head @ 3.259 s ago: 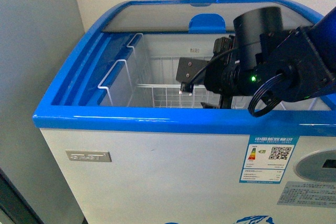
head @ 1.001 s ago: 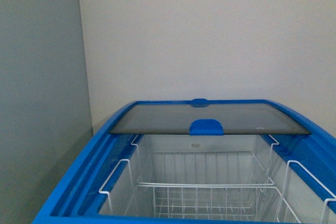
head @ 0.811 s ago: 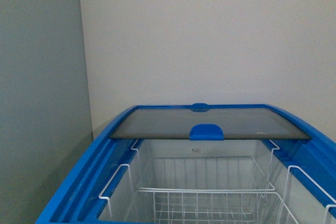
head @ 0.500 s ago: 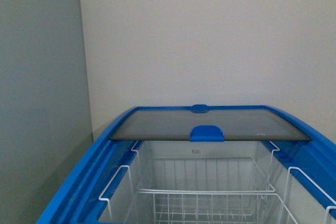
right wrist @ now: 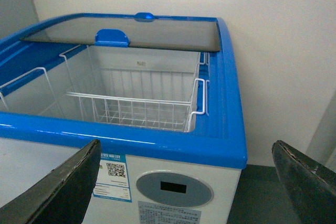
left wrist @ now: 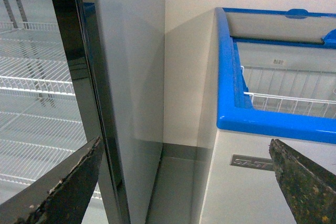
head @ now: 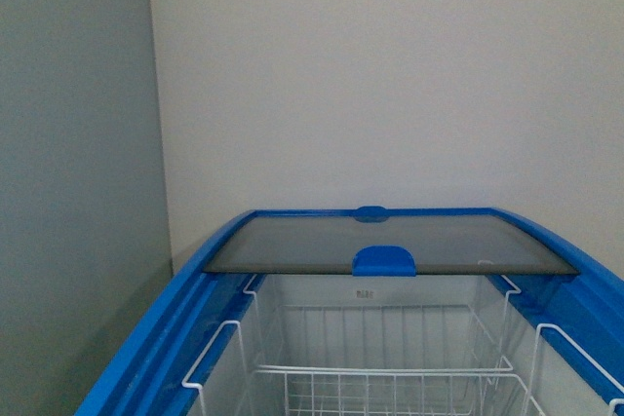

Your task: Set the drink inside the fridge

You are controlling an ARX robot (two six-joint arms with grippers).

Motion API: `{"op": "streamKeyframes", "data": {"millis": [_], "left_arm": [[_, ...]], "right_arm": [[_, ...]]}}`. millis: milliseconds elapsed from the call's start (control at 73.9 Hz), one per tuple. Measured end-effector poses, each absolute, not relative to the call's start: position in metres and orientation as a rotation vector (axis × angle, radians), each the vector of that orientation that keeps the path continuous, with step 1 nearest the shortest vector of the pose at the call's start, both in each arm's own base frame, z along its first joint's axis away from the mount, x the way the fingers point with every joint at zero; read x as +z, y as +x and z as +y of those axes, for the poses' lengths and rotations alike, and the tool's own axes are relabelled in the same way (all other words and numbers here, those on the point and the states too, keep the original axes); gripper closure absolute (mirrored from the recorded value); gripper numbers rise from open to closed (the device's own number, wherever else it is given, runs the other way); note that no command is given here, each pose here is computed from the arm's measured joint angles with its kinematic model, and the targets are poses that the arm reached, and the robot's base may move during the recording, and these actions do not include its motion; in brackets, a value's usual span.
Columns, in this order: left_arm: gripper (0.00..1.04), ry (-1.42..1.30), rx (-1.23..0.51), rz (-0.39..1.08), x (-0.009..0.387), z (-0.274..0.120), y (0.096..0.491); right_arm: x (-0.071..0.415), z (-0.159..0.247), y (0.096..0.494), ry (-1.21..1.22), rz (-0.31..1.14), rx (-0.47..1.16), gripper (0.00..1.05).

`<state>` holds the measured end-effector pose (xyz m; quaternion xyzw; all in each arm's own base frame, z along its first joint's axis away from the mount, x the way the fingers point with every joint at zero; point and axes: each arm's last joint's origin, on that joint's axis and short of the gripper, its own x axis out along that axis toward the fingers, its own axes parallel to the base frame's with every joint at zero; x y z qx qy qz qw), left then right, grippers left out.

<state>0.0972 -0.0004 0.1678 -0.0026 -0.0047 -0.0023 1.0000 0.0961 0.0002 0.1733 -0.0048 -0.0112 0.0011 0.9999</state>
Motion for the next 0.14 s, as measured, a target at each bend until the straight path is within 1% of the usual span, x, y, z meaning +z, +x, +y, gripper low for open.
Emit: {"op": "streamKeyframes", "data": {"millis": [135], "left_arm": [[0.08, -0.005, -0.005, -0.009, 0.1678, -0.0004, 0.0972]], "right_arm": [[0.1733, 0.0002, 0.0961, -0.010, -0.022, 0.002, 0.07]]}}
